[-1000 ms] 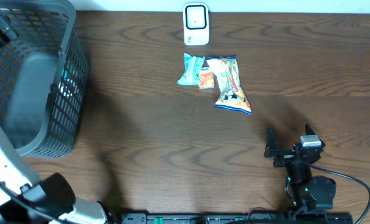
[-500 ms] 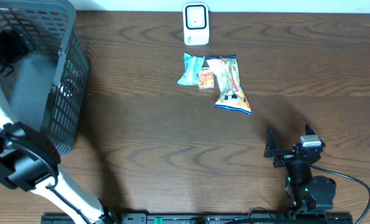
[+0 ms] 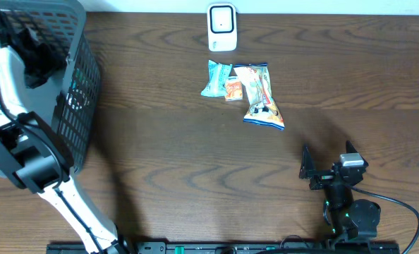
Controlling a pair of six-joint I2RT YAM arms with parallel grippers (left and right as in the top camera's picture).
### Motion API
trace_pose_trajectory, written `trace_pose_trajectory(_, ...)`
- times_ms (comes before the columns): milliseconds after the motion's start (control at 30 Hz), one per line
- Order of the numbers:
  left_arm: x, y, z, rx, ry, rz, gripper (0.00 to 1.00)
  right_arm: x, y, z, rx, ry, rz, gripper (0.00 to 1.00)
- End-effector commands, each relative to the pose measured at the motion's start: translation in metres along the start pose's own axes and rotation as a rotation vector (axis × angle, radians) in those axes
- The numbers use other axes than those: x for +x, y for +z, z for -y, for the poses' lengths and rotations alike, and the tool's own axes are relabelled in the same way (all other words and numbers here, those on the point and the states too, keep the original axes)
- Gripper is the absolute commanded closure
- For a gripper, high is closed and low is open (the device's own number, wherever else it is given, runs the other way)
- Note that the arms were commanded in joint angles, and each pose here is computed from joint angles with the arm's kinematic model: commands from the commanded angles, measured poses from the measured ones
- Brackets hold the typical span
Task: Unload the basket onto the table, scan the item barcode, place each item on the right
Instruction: 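Reach the left gripper into the basket and grasp the tissue pack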
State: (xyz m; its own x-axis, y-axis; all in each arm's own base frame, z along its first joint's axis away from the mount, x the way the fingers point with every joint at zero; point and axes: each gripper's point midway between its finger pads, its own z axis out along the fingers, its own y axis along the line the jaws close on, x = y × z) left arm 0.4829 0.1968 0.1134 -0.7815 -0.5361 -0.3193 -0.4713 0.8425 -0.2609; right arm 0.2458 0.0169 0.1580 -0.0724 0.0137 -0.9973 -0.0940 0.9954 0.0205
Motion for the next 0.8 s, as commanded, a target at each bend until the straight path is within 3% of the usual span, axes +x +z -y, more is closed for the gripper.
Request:
trace_pose_trajectory(0, 0.008, 0.009, -0.008, -0.029, -0.011, -0.035, 0.31, 0.000, 0.000, -0.001, 0.000, 0.003, -0.001, 0.01)
trace_pose_trajectory(367, 0.027, 0.026, -0.015, -0.031, 0.097, -0.089, 0.31, 0.000, 0.000, -0.001, 0.000, 0.003, -0.001, 0.01)
trace_pose_trajectory(600, 0.034, 0.036, -0.018, -0.035, 0.102, -0.110, 0.47, 0.000, 0.000, -0.001, 0.000, 0.003, -0.001, 0.01)
trace_pose_trajectory(767, 0.049, 0.046, -0.023, -0.038, 0.093, -0.150, 0.48, 0.000, 0.000, -0.001, 0.000, 0.003, -0.001, 0.01)
